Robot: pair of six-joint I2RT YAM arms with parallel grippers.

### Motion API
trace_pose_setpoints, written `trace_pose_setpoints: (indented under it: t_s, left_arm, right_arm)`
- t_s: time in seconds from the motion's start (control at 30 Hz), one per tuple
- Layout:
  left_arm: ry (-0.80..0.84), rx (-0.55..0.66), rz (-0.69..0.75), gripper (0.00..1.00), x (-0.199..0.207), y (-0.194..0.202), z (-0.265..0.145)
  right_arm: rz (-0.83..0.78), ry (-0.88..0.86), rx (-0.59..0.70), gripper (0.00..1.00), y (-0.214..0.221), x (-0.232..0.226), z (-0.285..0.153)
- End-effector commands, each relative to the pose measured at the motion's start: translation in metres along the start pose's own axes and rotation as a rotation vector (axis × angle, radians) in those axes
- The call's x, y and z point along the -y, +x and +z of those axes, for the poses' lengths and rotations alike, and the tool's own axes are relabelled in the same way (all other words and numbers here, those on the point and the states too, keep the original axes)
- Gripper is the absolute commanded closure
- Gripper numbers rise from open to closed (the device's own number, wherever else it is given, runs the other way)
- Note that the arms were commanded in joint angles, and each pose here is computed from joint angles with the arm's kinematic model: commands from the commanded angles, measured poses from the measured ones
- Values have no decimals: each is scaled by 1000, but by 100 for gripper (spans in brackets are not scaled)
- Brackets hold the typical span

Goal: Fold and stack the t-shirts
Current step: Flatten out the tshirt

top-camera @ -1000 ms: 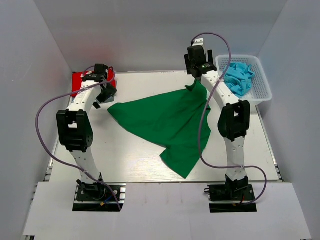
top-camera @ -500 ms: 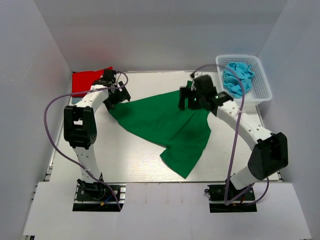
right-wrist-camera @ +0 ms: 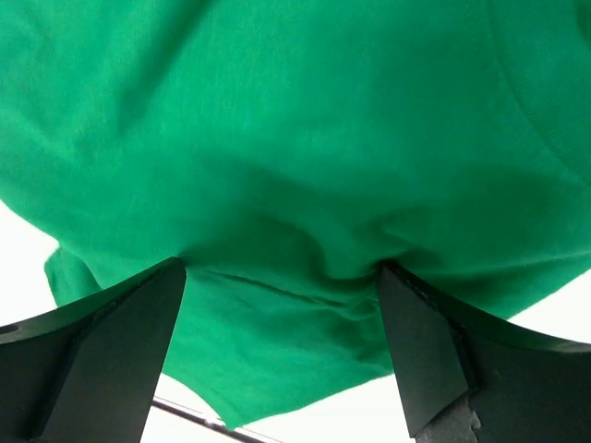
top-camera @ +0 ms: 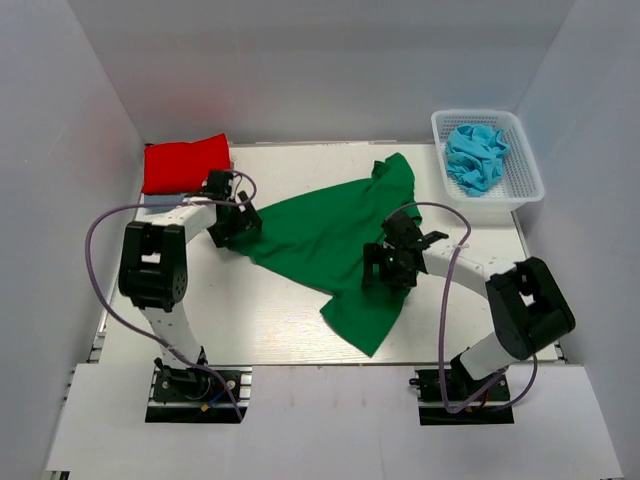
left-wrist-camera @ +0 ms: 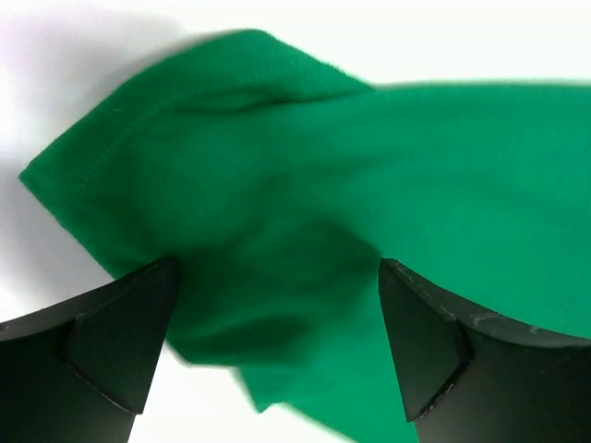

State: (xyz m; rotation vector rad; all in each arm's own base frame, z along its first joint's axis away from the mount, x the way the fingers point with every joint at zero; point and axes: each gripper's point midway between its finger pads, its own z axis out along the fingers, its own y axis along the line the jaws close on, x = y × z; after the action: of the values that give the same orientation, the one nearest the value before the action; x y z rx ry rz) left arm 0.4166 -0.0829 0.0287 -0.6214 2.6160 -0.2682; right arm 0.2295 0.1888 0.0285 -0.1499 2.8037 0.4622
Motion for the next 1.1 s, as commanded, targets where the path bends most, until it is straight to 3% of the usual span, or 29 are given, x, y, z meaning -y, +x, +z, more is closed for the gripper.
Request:
trace_pose_setpoints:
  t_s: [0.0, 0.2, 0.43, 0.57, 0.63, 0.73, 0.77, 0.87, 0.9, 0.97, 1.0, 1.07]
  left_arm:
    - [-127, -232, -37, 0, -43, 88, -22]
    - [-120, -241, -64, 0, -64, 133, -80]
    - [-164, -45, -135, 0, -76, 111, -141]
    - [-318, 56, -199, 0, -109, 99, -145]
    - [-410, 14, -238, 0, -123, 108, -138]
    - [-381, -32, -243, 0, -119, 114, -120]
    - [-373, -38, -245, 2, -119, 117, -109]
    - [-350, -9, -261, 10, -115, 111, -92]
    - [-337, -18, -263, 19, -112, 111, -88]
    - [-316, -41, -253, 26, -107, 113, -81]
    - [-318, -59, -241, 37, -109, 117, -74]
    - [-304, -80, -235, 48, -107, 121, -66]
  right_arm:
    - [38, 56, 72, 10, -33, 7, 9]
    - [154, 231, 107, 10, -68, 60, 21]
    - [112, 240, 192, 10, -128, 72, -7]
    - [48, 181, 262, 10, -136, 54, -37]
    - [33, 132, 329, 10, -138, 41, -64]
    - [69, 141, 340, 10, -113, 46, -80]
    - [82, 178, 278, 10, -89, 57, -75]
    - [124, 225, 263, 10, -61, 68, -85]
    - [139, 234, 251, 10, -49, 72, -90]
    - [194, 255, 251, 10, -31, 78, -96]
    - [219, 285, 205, 10, -13, 86, -91]
    - [277, 317, 206, 10, 1, 92, -96]
